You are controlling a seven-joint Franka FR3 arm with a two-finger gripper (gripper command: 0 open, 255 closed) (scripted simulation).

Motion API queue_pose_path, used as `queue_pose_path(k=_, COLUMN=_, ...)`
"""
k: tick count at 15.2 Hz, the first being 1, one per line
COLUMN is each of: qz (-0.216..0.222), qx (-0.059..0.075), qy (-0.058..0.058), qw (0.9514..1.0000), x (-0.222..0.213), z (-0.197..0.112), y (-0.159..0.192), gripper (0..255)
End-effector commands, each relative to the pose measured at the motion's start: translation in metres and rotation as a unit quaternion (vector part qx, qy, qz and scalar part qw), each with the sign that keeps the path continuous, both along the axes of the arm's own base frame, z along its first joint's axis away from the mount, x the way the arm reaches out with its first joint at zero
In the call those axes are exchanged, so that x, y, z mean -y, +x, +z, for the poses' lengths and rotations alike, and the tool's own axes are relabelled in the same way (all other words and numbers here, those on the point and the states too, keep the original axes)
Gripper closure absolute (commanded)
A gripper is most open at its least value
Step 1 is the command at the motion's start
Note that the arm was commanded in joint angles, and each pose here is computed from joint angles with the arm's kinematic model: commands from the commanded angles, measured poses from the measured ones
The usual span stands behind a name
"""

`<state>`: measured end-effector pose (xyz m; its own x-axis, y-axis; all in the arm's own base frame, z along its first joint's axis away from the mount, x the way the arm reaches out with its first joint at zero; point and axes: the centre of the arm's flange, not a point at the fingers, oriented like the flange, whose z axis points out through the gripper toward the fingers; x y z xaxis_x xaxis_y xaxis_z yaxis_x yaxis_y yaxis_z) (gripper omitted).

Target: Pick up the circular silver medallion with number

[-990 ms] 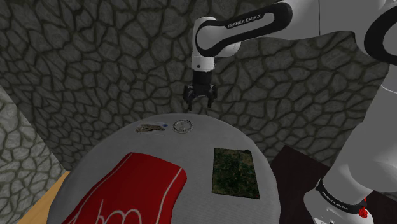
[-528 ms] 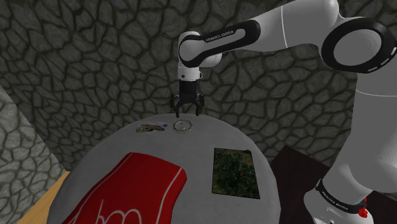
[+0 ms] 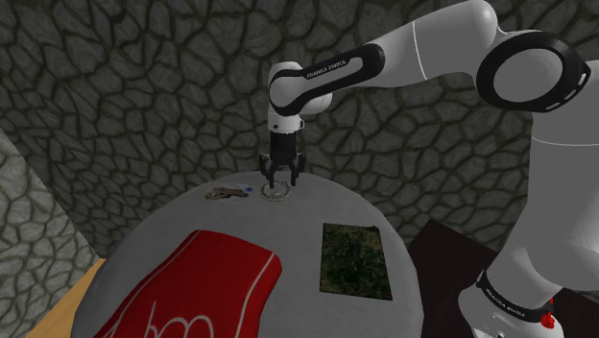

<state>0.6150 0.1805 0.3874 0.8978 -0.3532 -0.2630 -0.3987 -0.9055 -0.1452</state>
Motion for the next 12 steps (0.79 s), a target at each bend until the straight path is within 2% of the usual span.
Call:
queue_pose_path(k=1, qz=0.001, qx=-0.001, qy=0.001, qw=1.0000, x=-0.001, z=-0.004, y=0.000, gripper=255)
queue_pose_path(k=9, qz=0.001, qx=-0.001, qy=0.001, qw=1.0000, x=-0.001, z=-0.003, y=0.000, gripper=255)
queue_pose_path(k=12, qz=0.001, qx=-0.001, qy=0.001, qw=1.0000, x=-0.001, z=0.013, y=-0.001, gripper=255)
